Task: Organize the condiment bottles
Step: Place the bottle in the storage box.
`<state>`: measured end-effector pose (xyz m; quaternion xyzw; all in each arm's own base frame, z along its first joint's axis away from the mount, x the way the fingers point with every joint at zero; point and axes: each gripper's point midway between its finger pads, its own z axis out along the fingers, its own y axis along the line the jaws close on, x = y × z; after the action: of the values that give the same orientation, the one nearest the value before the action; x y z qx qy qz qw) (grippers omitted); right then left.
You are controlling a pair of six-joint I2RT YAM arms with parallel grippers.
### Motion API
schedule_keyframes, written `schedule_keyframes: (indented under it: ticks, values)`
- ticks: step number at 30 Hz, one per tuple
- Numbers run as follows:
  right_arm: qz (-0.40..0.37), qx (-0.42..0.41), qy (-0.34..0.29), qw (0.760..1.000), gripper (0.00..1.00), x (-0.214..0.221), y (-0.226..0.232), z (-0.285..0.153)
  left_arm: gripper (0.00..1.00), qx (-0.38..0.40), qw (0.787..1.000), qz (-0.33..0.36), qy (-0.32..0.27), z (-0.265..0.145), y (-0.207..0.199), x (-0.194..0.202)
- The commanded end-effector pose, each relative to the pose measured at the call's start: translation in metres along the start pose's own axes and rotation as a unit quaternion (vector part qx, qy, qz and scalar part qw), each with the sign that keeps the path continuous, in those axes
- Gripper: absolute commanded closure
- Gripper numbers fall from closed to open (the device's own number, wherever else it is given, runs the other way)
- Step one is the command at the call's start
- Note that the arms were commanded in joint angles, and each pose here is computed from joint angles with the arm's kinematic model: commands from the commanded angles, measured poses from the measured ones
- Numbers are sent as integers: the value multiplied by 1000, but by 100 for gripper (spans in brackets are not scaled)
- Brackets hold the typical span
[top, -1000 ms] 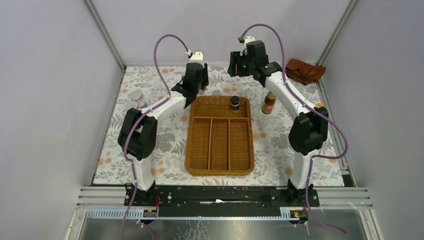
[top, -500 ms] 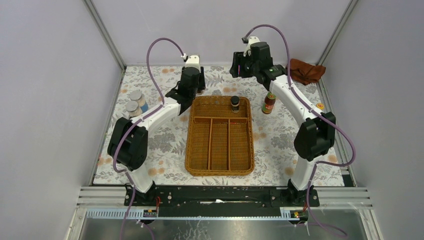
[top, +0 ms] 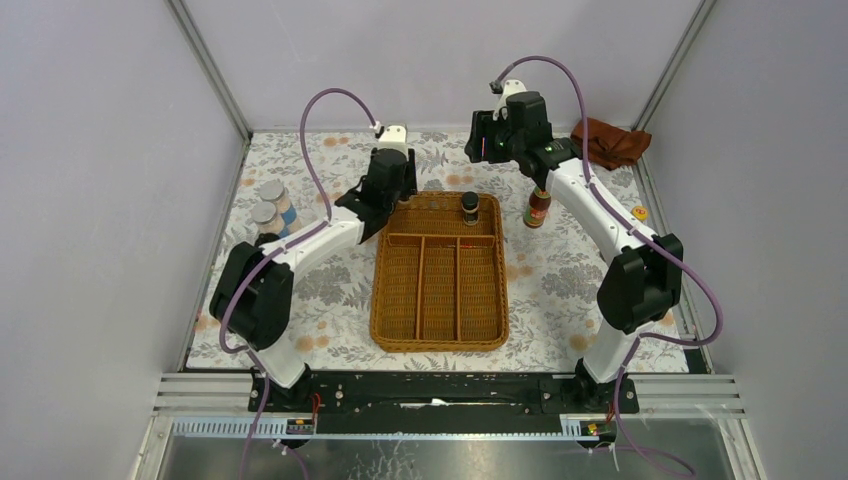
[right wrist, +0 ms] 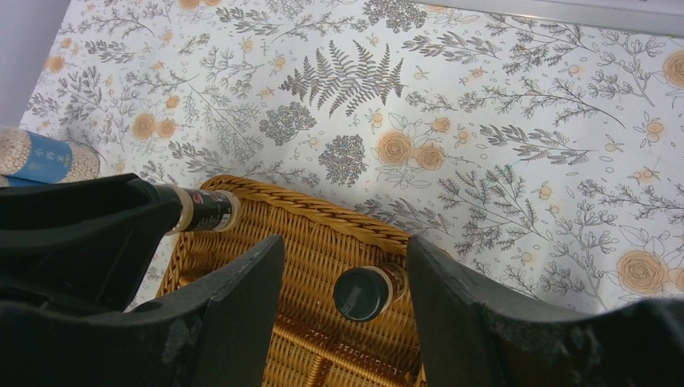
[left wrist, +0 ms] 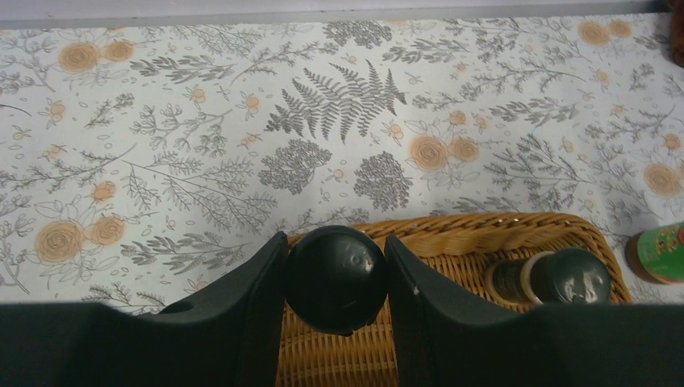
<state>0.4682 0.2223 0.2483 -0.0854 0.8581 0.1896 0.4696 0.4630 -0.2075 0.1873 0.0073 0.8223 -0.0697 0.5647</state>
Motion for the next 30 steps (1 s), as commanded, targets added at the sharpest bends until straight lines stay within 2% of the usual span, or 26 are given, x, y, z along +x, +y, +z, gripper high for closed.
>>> schedule_keyframes:
  ticks: [1, 18, 30]
  values:
    - [-2, 0, -51, 999, 36, -31, 3, -20, 100, 0, 1000, -10, -17, -14, -6, -8]
    - [-10, 0, -50, 999, 36, -27, 2, -25, 100, 10, 1000, -8, 8, -26, -21, 28]
    - [-14, -7, -48, 999, 36, -25, 4, -28, 100, 12, 1000, -2, 22, -11, -23, 61]
